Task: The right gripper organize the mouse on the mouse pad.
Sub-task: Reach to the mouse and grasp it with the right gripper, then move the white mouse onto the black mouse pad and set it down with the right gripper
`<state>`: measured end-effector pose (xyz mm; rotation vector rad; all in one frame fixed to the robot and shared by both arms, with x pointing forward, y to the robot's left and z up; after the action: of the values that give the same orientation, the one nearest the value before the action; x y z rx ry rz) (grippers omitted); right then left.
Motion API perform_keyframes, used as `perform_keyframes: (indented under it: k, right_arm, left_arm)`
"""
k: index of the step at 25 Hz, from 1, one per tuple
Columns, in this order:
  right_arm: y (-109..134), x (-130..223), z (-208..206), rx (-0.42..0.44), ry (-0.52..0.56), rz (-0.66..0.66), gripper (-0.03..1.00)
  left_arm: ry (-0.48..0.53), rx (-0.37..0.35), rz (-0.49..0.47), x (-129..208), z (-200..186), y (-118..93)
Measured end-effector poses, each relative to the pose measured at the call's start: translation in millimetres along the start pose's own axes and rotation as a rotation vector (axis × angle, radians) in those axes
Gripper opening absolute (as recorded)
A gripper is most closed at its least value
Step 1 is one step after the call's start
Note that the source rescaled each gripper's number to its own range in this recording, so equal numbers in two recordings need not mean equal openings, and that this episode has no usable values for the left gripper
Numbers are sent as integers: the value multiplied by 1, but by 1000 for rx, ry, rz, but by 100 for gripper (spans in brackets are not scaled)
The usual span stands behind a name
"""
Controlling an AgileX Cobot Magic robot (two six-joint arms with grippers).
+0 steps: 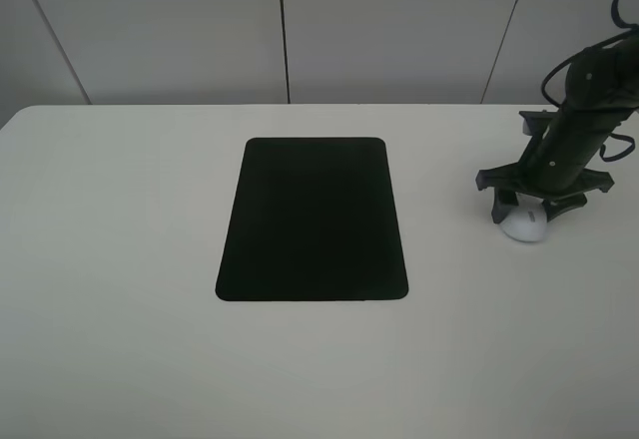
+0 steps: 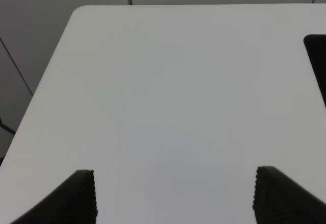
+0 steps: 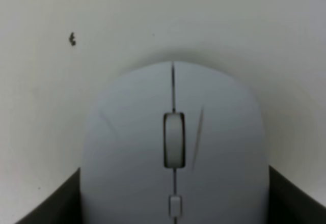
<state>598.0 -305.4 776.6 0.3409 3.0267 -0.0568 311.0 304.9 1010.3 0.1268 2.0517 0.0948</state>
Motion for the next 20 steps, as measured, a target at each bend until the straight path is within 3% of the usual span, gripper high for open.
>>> perform_keyframes:
  k: [20]
  right_arm:
    - [0, -1, 1, 0, 0, 2, 5]
  left_arm:
    - [0, 0, 0, 0, 0, 0]
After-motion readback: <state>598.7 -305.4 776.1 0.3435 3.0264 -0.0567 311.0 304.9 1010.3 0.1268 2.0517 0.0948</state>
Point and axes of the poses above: a point on each arm's last joint axis where the gripper is mounted, z pointing out along that axis toward the gripper, y along the wrist's bending axis when the last joint is at zero, x = y × z, the point moved 9 cm from there along z, pointing out along that axis toward the gripper, and after that the axes turned 9 degrees about z, right-handed, at the moved point
